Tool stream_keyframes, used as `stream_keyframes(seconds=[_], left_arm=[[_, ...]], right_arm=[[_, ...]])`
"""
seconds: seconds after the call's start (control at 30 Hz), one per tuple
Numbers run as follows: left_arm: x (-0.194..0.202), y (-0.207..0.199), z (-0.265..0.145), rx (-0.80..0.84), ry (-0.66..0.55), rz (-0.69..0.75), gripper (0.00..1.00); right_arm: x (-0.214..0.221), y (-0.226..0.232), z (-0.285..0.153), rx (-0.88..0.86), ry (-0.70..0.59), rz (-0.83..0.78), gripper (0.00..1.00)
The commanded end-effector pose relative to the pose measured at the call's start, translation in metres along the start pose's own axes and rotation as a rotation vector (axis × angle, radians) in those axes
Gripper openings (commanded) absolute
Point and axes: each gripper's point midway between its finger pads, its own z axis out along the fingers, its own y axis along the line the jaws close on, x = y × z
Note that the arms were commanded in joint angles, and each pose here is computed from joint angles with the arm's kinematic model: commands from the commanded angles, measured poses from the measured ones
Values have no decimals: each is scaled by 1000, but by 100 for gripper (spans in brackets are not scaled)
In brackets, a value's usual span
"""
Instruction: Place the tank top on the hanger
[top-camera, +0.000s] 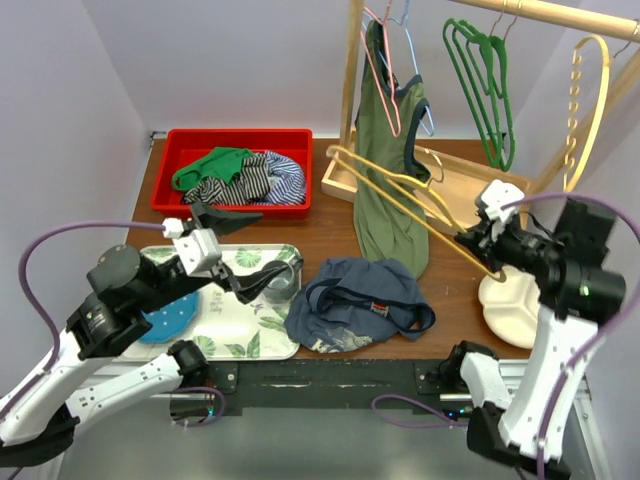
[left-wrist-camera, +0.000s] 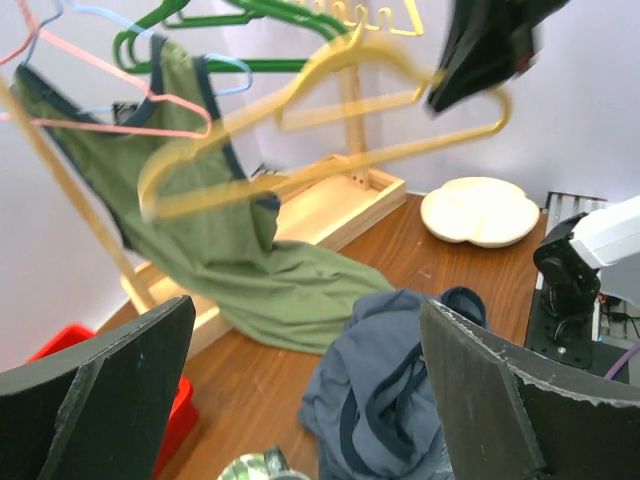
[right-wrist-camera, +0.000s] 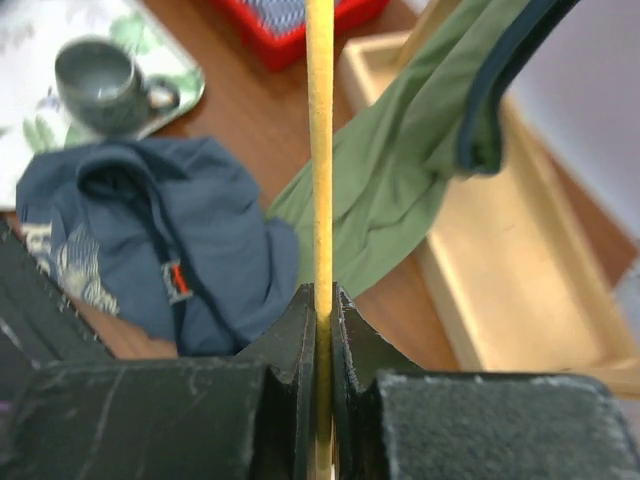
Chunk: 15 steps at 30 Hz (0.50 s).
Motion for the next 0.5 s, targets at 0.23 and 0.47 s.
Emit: stream_keyframes(seconds=[0.23,0.47], left_arm=[[25,-10,93,219,49,229,100],[32,-27,129,378,49,270,100]], right_arm=[[93,72,55,-455,206,65,0],[100,85,62,-514,250,4,0]])
